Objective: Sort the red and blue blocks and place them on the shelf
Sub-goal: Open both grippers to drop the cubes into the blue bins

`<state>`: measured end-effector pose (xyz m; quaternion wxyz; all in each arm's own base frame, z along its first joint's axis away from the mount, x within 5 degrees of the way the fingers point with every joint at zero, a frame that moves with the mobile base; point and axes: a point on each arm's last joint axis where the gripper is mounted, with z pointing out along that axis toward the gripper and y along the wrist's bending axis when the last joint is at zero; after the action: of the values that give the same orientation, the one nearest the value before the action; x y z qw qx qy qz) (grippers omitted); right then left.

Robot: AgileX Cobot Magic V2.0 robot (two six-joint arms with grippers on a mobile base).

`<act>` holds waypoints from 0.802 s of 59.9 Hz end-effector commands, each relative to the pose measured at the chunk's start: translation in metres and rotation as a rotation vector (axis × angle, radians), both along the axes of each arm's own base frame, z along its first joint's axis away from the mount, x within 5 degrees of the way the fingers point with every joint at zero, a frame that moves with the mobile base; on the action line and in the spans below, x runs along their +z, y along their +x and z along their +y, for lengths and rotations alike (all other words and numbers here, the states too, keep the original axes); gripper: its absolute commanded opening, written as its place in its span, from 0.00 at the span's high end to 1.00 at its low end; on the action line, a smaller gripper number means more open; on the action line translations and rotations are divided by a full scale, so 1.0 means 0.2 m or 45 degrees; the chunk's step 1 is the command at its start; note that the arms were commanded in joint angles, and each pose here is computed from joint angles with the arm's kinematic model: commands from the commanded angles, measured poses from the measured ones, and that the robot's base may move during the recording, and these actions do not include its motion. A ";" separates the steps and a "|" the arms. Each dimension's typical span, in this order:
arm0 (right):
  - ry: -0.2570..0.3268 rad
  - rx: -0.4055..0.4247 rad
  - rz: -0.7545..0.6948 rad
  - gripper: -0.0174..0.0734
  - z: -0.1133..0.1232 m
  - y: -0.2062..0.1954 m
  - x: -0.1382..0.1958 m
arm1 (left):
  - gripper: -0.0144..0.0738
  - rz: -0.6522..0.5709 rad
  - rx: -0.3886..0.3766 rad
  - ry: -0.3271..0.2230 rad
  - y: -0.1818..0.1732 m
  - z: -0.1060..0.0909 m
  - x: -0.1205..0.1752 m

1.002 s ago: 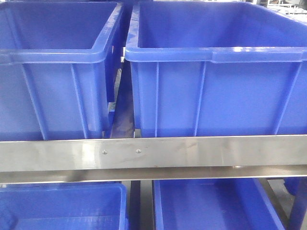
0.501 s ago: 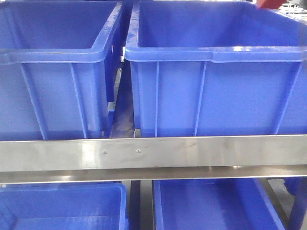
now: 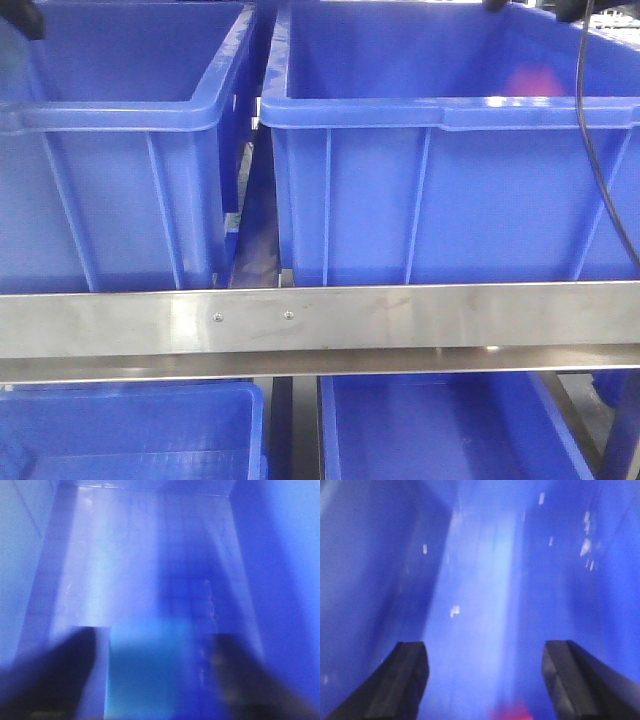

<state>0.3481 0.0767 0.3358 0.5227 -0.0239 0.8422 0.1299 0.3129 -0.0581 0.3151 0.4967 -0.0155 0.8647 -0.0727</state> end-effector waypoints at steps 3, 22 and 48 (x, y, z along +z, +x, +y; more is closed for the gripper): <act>0.017 -0.025 -0.202 0.17 -0.02 -0.02 0.17 | 0.15 -0.147 -0.016 -0.032 -0.01 0.00 0.13; 0.003 0.033 -0.082 0.72 -0.02 -0.12 0.20 | 0.67 -0.200 0.019 -0.102 -0.15 0.03 0.28; 0.032 -0.025 -0.271 0.73 -0.15 -0.70 0.12 | 0.68 -0.466 -0.018 -0.119 -0.70 0.13 0.29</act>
<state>0.2311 0.0544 0.3510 0.5436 -0.0322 0.8273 0.1380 0.1905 -0.0325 0.3692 0.5971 -0.0282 0.7955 -0.0989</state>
